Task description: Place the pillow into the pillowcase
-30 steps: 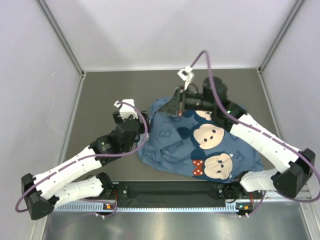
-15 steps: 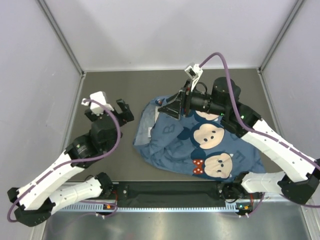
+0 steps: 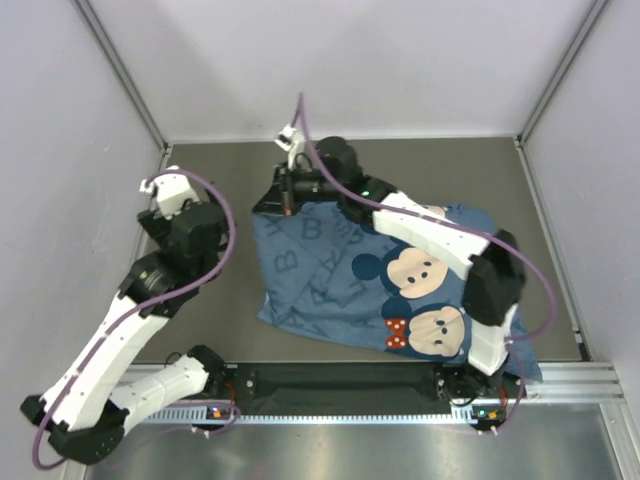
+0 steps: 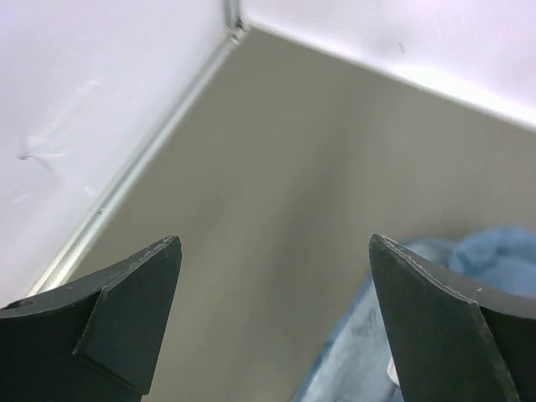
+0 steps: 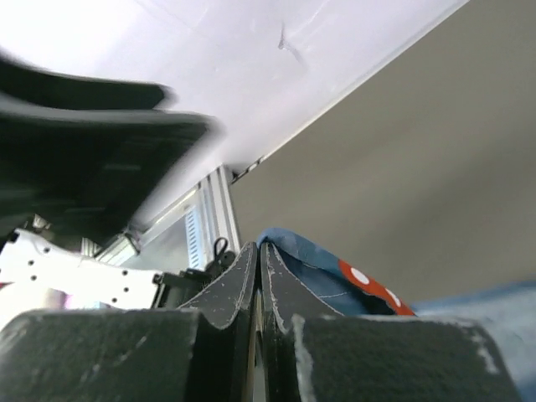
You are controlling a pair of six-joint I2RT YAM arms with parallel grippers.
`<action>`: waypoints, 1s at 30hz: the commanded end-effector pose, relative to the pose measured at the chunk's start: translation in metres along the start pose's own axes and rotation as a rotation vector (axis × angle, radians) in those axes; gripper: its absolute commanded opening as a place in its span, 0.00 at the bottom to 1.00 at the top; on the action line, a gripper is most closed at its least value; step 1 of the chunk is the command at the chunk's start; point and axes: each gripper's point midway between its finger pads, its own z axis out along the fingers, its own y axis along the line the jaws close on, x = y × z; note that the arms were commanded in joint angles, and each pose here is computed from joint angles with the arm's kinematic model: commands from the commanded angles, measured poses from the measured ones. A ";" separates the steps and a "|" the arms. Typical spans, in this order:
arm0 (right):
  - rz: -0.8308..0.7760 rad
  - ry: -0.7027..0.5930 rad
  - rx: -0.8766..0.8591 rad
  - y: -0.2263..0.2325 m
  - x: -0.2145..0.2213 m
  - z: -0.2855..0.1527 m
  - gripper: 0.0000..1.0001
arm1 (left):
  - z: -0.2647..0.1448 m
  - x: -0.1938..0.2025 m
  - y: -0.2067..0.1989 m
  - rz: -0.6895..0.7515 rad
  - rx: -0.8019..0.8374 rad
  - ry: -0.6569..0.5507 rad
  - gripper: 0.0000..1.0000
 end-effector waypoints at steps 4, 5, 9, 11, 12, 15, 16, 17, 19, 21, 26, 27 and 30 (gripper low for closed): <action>-0.002 0.054 -0.264 0.037 0.007 0.095 0.04 | -0.025 -0.039 0.049 -0.074 -0.052 -0.088 0.98; 0.011 0.089 -0.276 0.039 0.017 0.105 0.08 | -0.024 -0.036 0.050 -0.063 -0.058 -0.086 0.98; 0.069 0.146 -0.287 0.017 0.046 0.139 0.41 | -0.018 -0.025 0.043 -0.024 -0.049 -0.065 0.98; 0.058 0.142 -0.286 0.017 0.044 0.137 0.60 | -0.012 -0.015 0.037 -0.003 -0.046 -0.049 0.98; 0.040 0.138 -0.285 0.018 0.041 0.134 0.68 | -0.010 -0.013 0.034 0.003 -0.044 -0.046 0.98; -0.010 0.113 -0.240 0.022 0.024 0.115 0.97 | -0.004 -0.007 0.024 0.021 -0.026 -0.034 0.98; -0.021 0.099 -0.204 0.019 0.018 0.109 1.00 | -0.002 -0.005 0.019 0.028 -0.018 -0.026 0.98; -0.035 0.085 -0.178 0.016 0.009 0.102 1.00 | -0.001 -0.005 0.017 0.030 -0.014 -0.024 0.98; -0.064 0.044 -0.119 0.017 -0.012 0.082 1.00 | 0.001 -0.003 0.011 0.036 -0.005 -0.018 0.98; -0.070 -0.014 -0.081 0.019 -0.038 0.057 1.00 | 0.003 -0.001 0.008 0.039 0.003 -0.009 0.98; -0.077 -0.089 0.079 -0.011 -0.055 0.004 1.00 | 0.005 0.009 -0.010 0.032 0.074 0.022 0.98; -0.105 -0.130 0.094 0.001 -0.068 -0.020 1.00 | 0.005 0.014 -0.020 0.033 0.123 0.045 0.98; -0.068 -0.199 0.253 -0.031 -0.064 -0.080 1.00 | 0.009 0.025 -0.049 0.013 0.225 0.080 0.98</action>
